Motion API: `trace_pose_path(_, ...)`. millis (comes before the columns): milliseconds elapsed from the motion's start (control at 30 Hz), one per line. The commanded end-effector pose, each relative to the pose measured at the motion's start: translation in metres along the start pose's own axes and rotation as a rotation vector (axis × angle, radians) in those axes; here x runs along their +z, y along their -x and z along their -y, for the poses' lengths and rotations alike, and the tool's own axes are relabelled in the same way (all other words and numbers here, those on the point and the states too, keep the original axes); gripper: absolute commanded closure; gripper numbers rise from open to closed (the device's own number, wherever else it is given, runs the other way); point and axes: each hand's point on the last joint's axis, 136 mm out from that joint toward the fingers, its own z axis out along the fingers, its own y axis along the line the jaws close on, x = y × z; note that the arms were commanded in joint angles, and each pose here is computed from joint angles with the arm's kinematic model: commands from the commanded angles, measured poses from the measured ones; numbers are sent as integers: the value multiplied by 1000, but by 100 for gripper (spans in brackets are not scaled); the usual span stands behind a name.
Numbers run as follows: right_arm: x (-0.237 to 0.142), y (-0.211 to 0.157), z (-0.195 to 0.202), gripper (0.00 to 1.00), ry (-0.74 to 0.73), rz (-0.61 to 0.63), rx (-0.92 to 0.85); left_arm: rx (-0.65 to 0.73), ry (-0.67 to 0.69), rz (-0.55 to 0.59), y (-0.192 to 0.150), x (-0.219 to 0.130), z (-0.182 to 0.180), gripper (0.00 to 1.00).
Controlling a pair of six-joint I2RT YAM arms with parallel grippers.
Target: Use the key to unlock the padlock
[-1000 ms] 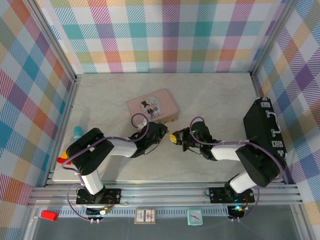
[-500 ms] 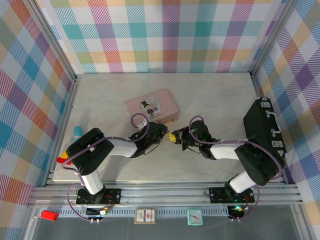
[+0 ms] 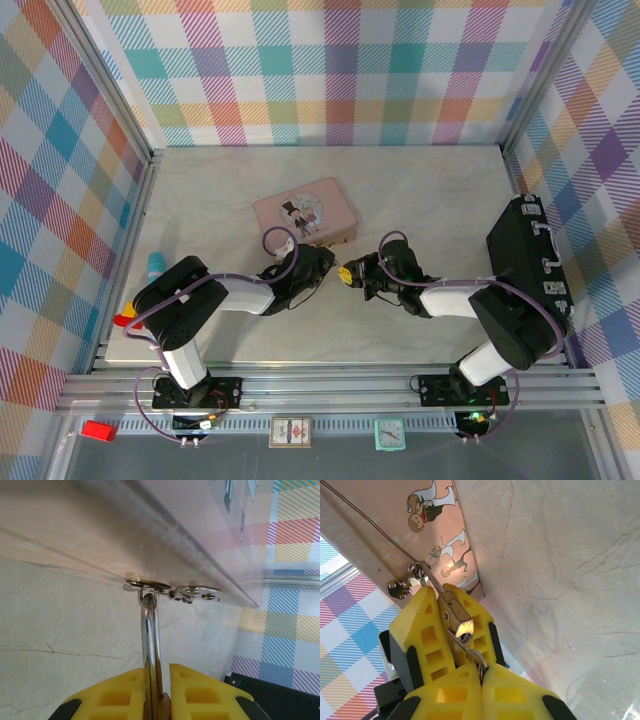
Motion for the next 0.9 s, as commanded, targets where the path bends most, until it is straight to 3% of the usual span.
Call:
trace_pose_path(0,4,1,-1,100,-17,-10,-9,-39,36,-231,-60,-3,-14,100)
trace_pose_path(867,-2,3,7,100,-41,11,2,-35,33,-231,-61,1,-15,100)
